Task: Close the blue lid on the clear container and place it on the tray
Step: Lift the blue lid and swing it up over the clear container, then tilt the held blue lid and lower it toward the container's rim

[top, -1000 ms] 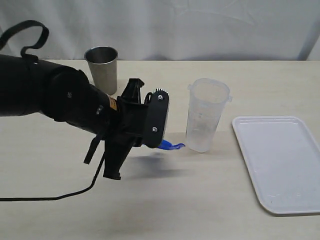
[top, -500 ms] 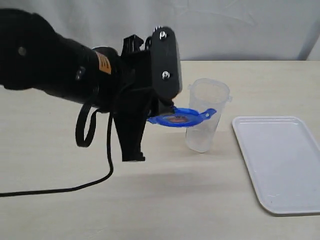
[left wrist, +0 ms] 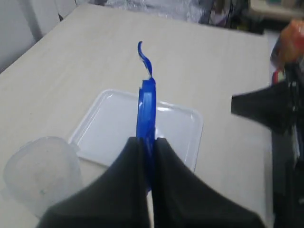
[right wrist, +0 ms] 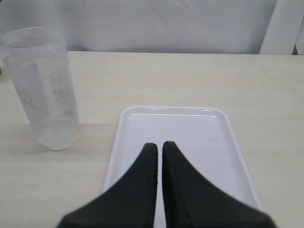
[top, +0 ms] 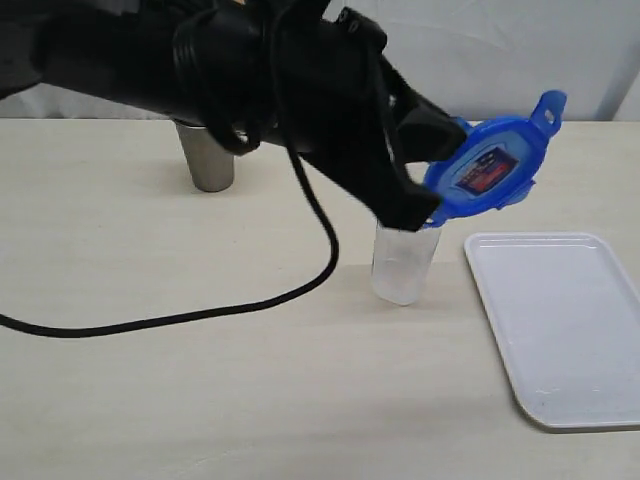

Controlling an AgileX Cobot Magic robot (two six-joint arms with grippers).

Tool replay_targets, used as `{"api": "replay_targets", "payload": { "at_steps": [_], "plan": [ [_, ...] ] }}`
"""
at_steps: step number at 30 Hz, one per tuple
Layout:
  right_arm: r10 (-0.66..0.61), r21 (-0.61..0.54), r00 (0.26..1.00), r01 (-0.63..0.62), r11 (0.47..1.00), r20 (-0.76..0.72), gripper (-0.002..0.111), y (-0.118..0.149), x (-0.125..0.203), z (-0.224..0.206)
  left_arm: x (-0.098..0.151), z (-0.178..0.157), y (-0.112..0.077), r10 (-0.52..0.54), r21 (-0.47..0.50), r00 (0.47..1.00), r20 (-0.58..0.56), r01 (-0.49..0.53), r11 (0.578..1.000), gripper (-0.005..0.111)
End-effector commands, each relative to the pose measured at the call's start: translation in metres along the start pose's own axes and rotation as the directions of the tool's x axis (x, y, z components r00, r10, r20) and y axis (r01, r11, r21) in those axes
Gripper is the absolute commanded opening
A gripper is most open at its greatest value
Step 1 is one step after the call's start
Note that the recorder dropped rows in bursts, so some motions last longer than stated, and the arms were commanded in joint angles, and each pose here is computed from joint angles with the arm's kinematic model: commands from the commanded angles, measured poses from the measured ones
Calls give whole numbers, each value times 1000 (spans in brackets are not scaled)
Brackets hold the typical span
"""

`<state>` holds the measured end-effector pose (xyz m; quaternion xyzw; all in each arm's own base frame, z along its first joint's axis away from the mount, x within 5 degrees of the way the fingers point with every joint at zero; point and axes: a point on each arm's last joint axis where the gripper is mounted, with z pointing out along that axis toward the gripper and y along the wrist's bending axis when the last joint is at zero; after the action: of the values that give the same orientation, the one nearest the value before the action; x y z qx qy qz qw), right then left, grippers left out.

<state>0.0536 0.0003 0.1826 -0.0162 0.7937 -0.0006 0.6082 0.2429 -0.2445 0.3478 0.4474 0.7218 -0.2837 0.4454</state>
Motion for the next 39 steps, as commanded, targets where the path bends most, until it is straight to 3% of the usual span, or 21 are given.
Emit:
{"api": "replay_targets", "payload": {
  "at_steps": [1,9,17,22,26,33,39],
  "plan": [
    [3,2,1000,-3,1000,6,4,0,0,0,1,20,9,-193,-26,978,77,196,980,0],
    [3,2,1000,-3,1000,6,4,0,0,0,14,51,27,-430,-70,892,136,442,894,0],
    [3,2,1000,-3,1000,6,4,0,0,0,4,61,33,-516,21,846,135,518,855,0],
    [3,2,1000,-3,1000,6,4,0,0,0,9,72,36,-567,99,821,67,560,822,0],
    [3,2,1000,-3,1000,6,4,0,0,0,21,80,48,-575,67,817,44,572,818,0],
    [3,2,1000,-3,1000,6,4,0,0,0,38,80,75,-640,36,768,29,639,768,0],
    [3,2,1000,-3,1000,6,4,0,0,0,46,68,94,-690,76,724,0,688,722,0]
  ]
}}
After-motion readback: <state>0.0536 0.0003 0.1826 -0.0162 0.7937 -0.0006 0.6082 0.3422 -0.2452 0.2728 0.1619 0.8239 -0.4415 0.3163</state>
